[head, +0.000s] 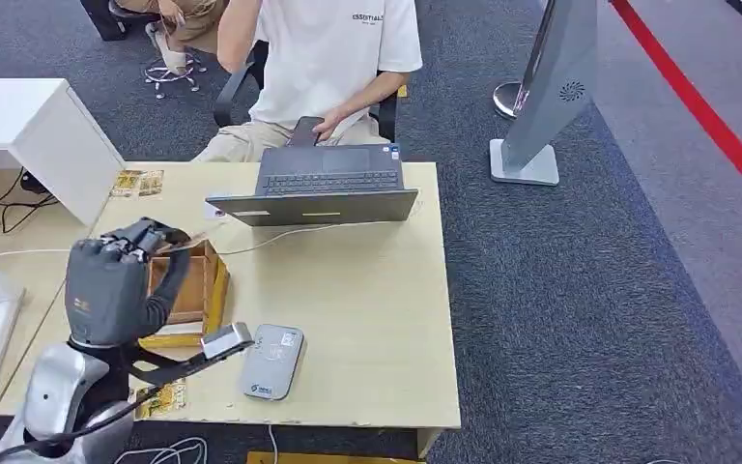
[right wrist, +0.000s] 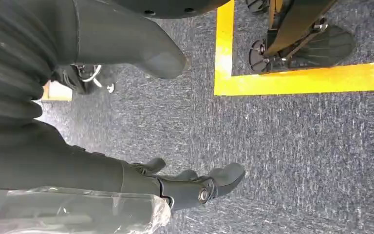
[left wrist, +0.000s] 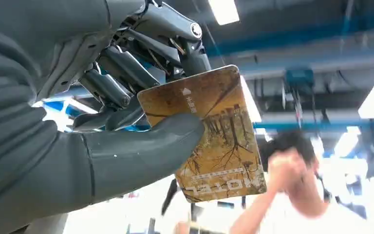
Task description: Pass the card to the sensor for recognition and then transmit it.
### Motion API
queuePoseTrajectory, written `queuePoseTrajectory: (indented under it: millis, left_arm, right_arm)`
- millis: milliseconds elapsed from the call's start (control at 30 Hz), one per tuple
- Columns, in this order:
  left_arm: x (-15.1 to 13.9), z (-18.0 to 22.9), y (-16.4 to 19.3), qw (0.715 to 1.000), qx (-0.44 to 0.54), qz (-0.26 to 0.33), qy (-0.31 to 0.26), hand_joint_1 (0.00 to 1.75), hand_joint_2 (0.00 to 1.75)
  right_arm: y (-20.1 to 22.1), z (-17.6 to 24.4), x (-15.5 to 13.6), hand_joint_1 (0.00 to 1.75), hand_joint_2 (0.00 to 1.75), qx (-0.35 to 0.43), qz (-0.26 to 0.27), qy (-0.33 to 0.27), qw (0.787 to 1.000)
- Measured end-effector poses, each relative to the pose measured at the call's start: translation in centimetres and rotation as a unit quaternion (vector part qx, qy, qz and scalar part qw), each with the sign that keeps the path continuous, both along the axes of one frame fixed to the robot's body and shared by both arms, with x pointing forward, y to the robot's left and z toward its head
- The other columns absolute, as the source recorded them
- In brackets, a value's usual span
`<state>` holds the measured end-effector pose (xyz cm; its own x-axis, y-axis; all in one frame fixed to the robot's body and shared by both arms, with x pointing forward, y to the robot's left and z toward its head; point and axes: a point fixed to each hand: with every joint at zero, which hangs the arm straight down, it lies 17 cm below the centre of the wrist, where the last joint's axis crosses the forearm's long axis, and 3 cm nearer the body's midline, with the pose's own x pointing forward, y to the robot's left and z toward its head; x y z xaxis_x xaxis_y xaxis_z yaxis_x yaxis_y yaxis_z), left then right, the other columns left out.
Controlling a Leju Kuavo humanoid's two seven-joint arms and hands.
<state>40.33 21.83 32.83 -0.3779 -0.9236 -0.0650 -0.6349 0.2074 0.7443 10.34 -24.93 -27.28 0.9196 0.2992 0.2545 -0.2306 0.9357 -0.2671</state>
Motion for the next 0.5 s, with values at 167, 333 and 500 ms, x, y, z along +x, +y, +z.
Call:
queuePoseTrajectory:
  millis: [167, 333, 500]
  left_arm:
    - [5.2, 3.8, 1.6, 0.998, 0.036, 0.042, -0.014, 1.75, 1.75]
    - [15.6, 5.7, 9.3, 0.986, 0.076, 0.150, 0.009, 1.75, 1.75]
    - [20.5, 3.1, 15.2, 0.971, 0.075, 0.216, 0.070, 1.75, 1.75]
  right_arm:
    - [0.3, 0.0, 0.2, 0.00, 1.75, 0.002, 0.023, 0.002, 1.000]
    - [0.7, 0.3, 1.8, 0.00, 1.75, 0.006, 0.039, -0.002, 0.999]
    - [0.9, 0.4, 2.3, 0.00, 1.75, 0.008, 0.043, -0.006, 0.999]
